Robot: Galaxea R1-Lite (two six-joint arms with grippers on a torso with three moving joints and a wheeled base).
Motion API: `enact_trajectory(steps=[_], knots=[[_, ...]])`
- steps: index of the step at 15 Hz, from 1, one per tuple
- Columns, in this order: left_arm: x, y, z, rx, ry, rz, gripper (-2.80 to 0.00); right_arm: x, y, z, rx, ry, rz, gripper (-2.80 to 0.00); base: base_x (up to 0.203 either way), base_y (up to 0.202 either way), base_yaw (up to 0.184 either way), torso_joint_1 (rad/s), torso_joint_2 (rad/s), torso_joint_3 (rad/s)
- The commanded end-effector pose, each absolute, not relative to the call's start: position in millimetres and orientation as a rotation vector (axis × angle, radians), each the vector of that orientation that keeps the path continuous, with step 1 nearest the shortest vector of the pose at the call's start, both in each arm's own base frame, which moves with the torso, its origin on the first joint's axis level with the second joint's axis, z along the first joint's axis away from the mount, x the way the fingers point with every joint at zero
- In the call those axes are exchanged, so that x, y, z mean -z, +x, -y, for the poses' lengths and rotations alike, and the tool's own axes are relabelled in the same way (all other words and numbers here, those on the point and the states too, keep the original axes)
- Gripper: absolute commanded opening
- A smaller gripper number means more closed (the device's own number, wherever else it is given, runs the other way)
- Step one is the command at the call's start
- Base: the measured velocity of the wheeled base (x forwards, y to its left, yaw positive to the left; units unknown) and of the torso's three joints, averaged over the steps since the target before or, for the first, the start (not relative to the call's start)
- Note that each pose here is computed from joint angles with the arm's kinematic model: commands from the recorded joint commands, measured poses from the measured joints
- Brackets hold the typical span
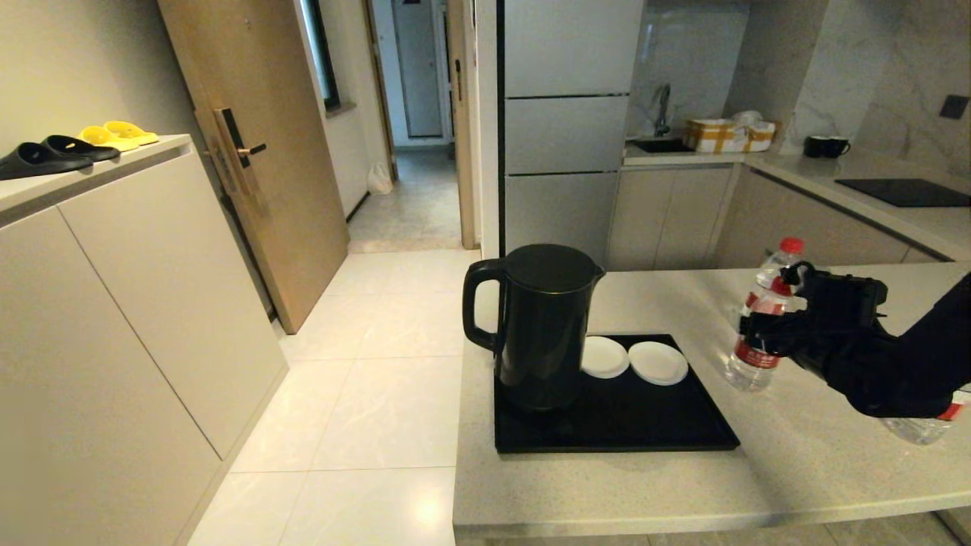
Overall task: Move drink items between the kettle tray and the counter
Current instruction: Return the bottled water to its original position
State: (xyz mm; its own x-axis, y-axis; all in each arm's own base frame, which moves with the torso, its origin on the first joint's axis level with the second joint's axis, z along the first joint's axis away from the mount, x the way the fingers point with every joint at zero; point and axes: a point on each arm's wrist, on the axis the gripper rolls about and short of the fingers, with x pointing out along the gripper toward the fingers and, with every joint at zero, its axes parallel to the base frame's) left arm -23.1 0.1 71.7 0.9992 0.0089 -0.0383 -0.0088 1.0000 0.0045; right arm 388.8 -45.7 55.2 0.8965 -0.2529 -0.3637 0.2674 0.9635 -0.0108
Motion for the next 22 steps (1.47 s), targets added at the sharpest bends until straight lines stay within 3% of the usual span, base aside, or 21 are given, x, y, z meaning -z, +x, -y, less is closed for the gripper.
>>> enact_trajectory(steps=[1,4,9,11,22], knots=[[-71.7,-23.0,-0.1,-0.008,0.005,-0.040,-2.80,-49.5,391.1,43.5,0.239,0.046,-0.384,-2.80,0.000,0.000,0.000,0.000,0.00,0.000],[-71.7,-23.0,-0.1,-0.009,0.005,-0.040,-2.80,-66.6,382.8,35.0,0.207,0.050,-0.356,-2.80,0.000,0.000,0.000,0.000,0.00,0.000],[-71.7,-23.0,-0.1,-0.011,0.005,-0.040,-2.80,-139.1,340.4,-7.7,0.052,0.136,-0.268,-2.80,0.000,0.000,0.000,0.000,0.00,0.000],[-71.7,-23.0,-0.1,-0.008,0.005,-0.040,-2.80,-148.2,335.4,-30.3,-0.022,0.150,-0.264,-2.80,0.000,0.000,0.000,0.000,0.00,0.000],[-71.7,-23.0,-0.1,-0.010,0.005,-0.040,-2.80,-67.6,414.1,-65.8,0.051,0.027,-0.319,-2.80,0.000,0.000,0.000,0.000,0.00,0.000]])
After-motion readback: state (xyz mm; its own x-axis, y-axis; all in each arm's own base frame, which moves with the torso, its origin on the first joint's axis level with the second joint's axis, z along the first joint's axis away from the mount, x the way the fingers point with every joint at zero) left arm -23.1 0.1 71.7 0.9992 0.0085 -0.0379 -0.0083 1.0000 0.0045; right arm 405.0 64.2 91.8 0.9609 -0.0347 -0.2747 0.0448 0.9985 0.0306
